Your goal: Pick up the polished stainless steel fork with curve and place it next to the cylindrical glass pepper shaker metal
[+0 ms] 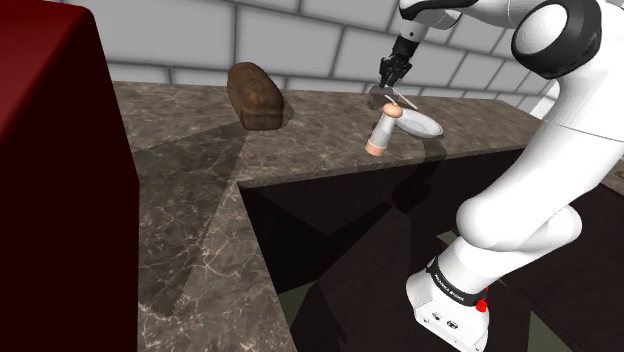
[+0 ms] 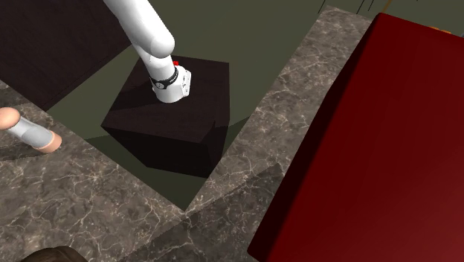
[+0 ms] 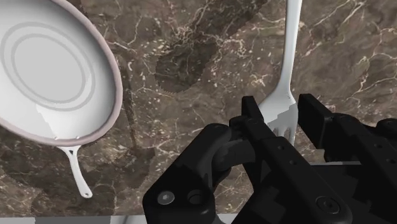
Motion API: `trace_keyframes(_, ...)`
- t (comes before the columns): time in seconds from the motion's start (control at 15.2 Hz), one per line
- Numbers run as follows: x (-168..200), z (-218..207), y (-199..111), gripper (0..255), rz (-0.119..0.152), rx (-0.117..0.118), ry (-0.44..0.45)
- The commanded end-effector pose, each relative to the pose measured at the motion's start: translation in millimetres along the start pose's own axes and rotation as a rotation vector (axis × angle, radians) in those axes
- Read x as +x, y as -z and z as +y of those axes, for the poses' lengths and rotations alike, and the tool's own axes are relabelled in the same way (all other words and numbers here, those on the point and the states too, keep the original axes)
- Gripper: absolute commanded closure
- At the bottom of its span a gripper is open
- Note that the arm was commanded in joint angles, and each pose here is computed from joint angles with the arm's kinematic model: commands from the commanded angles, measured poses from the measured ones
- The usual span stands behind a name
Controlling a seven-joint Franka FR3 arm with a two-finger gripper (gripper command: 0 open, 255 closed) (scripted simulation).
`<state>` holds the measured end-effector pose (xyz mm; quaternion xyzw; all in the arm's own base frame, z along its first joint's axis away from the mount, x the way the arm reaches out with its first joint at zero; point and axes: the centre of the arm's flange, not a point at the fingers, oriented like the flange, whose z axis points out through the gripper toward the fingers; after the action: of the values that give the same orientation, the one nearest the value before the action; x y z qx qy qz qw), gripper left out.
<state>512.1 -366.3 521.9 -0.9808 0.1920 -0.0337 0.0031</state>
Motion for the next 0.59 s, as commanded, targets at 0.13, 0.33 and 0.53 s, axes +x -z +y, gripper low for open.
trace_keyframes(0.13, -2, 1, -20, 255, 0.001, 0.000, 0.000)
trace_keyframes(0.33, -3, 1, -36, 255, 0.001, 0.000, 0.000)
trace_keyframes(0.53, -4, 2, -52, 255, 0.001, 0.000, 0.000)
